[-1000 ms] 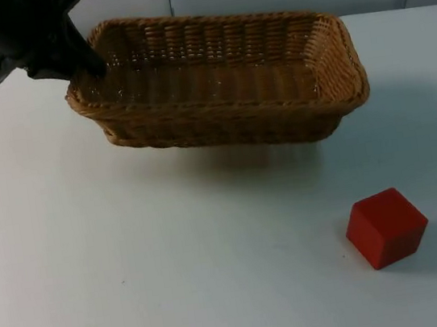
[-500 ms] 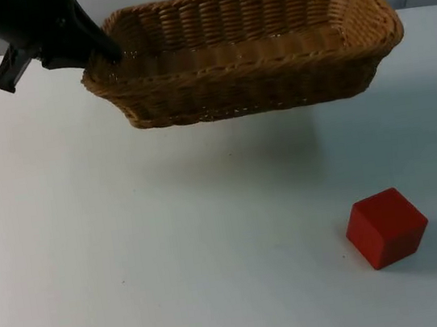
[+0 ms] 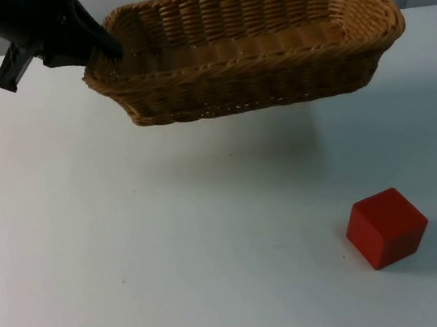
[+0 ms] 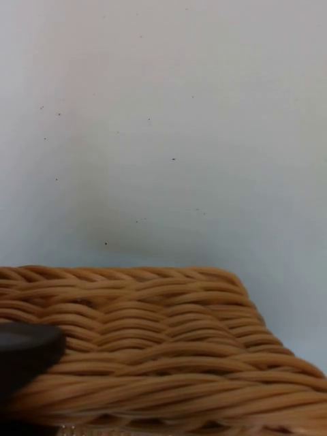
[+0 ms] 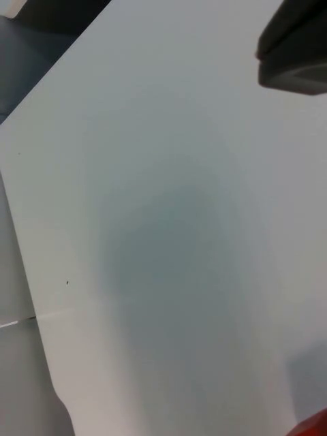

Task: Pick up the basket with the left hand and place the cube into the basket with the right hand.

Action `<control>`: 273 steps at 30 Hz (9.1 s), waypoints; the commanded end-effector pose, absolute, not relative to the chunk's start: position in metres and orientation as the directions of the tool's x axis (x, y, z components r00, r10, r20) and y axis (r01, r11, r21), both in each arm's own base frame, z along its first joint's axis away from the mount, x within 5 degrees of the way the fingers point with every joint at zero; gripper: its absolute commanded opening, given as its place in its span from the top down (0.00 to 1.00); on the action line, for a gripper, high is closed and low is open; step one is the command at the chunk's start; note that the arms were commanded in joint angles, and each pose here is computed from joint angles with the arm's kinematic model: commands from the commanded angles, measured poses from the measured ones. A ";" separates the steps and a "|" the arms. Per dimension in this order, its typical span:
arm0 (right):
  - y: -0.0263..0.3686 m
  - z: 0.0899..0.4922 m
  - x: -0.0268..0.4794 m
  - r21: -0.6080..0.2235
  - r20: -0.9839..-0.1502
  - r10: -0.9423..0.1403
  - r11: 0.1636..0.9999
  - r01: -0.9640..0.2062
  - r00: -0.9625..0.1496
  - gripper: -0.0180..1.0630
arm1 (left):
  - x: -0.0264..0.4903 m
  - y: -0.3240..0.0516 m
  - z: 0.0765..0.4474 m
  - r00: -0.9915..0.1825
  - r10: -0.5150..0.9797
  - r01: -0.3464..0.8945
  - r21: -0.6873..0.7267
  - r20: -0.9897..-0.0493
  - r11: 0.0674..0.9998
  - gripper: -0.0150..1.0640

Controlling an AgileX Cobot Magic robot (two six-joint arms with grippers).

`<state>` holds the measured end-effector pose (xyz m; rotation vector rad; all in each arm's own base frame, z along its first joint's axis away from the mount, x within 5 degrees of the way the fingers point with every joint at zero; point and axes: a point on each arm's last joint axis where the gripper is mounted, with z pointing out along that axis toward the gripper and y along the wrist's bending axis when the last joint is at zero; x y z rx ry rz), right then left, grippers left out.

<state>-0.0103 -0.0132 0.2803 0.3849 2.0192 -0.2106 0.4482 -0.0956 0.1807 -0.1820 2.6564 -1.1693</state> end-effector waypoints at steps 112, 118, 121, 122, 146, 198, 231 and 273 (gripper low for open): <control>0.153 0.159 0.284 0.042 -0.081 -0.258 0.964 -0.262 -0.963 0.01 | 0.450 -0.097 0.195 -0.957 -0.236 -0.019 -0.771 -0.171 0.637 0.99; 0.174 0.150 0.273 0.032 -0.061 -0.335 0.941 -0.337 -0.940 0.01 | 0.450 -0.097 0.195 -0.957 -0.236 -0.019 -0.771 -0.171 0.637 0.99; 0.176 0.136 0.272 0.022 -0.015 -0.336 0.941 -0.337 -0.942 0.01 | 0.450 -0.097 0.195 -0.957 -0.236 -0.019 -0.771 -0.171 0.637 0.99; 0.176 0.136 0.272 0.022 -0.015 -0.336 0.941 -0.337 -0.942 0.01 | 0.450 -0.097 0.195 -0.957 -0.236 -0.019 -0.771 -0.171 0.637 0.99; 0.169 0.122 0.277 -0.079 -0.001 -0.328 0.942 -0.327 -0.945 0.01 | 0.460 -0.092 0.194 -0.914 -0.321 -0.032 -0.741 -0.250 0.671 0.99; 0.241 0.291 0.346 -0.018 -0.403 -0.488 0.850 -0.526 -0.774 0.99 | 0.476 -0.080 0.195 -0.815 -0.442 -0.066 -0.697 -0.375 0.714 0.99; 0.210 0.315 0.385 -0.032 -0.604 -0.327 0.921 -0.388 -0.727 0.99 | 0.475 -0.080 0.202 -0.808 -0.444 -0.057 -0.698 -0.389 0.714 0.99; 0.211 0.340 0.417 -0.069 -0.677 -0.302 0.934 -0.351 -0.671 0.92 | 0.462 -0.077 0.263 -0.737 -0.461 0.026 -0.701 -0.495 0.712 0.99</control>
